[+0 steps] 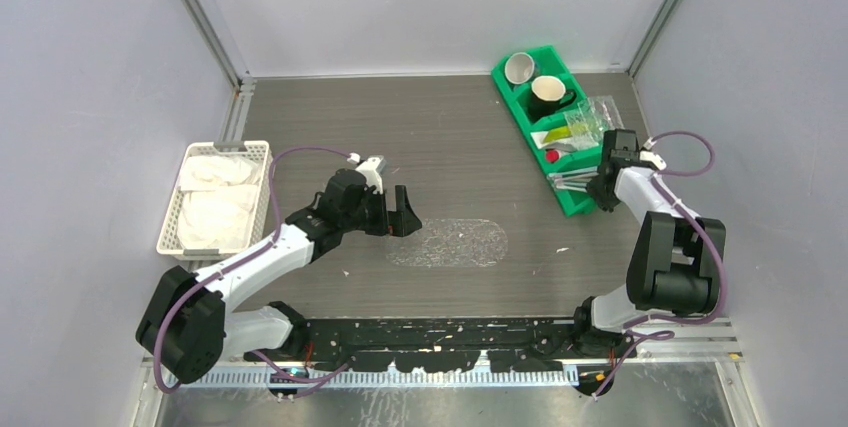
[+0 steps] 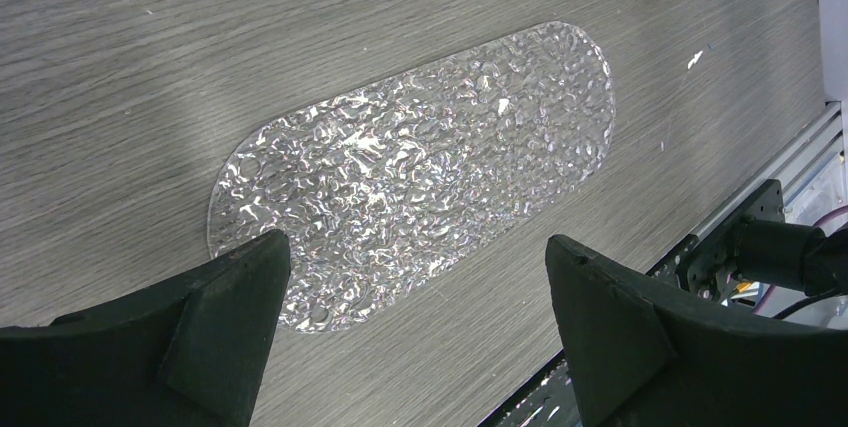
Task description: Prepare toiletry sets of a toothbrush and toothpaste on the tray
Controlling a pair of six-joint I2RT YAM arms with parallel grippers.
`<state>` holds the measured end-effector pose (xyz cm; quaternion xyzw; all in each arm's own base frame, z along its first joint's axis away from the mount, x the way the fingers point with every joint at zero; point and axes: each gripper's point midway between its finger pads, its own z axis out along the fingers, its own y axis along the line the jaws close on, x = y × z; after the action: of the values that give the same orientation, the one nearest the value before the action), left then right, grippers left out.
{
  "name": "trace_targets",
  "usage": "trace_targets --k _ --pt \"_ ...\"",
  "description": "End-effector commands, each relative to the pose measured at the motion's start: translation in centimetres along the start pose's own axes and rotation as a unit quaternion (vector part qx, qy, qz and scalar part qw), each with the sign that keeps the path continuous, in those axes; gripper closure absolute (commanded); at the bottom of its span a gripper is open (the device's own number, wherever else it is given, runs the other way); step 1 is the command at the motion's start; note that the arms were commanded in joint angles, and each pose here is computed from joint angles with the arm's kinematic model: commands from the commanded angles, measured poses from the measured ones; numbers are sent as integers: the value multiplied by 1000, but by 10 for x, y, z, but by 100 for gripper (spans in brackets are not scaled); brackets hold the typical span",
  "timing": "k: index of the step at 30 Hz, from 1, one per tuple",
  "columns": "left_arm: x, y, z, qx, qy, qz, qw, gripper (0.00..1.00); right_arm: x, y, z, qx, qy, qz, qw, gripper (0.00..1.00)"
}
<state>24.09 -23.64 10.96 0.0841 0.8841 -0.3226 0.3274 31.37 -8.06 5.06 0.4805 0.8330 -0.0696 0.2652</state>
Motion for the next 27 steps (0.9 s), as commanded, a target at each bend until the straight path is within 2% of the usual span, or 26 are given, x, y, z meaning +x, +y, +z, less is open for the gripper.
trace_targets --k 1,7,11,22,27 --pt "-14 -10 -6 12 -23 12 1000 0 65 21 -13 -46 86 -185 978 99" --pt "-28 -15 -26 3 -50 10 999 0 97 55 -35 -63 80 -305 947 99" --pt "-32 -17 -39 -2 -57 9 998 0 103 68 -50 -71 71 -351 931 99" --pt "-39 -14 -62 -27 -78 14 996 0 123 80 -57 -86 57 -420 902 99" --pt "-42 -16 -68 -32 -75 20 996 0 116 88 -50 -69 34 -435 897 99"
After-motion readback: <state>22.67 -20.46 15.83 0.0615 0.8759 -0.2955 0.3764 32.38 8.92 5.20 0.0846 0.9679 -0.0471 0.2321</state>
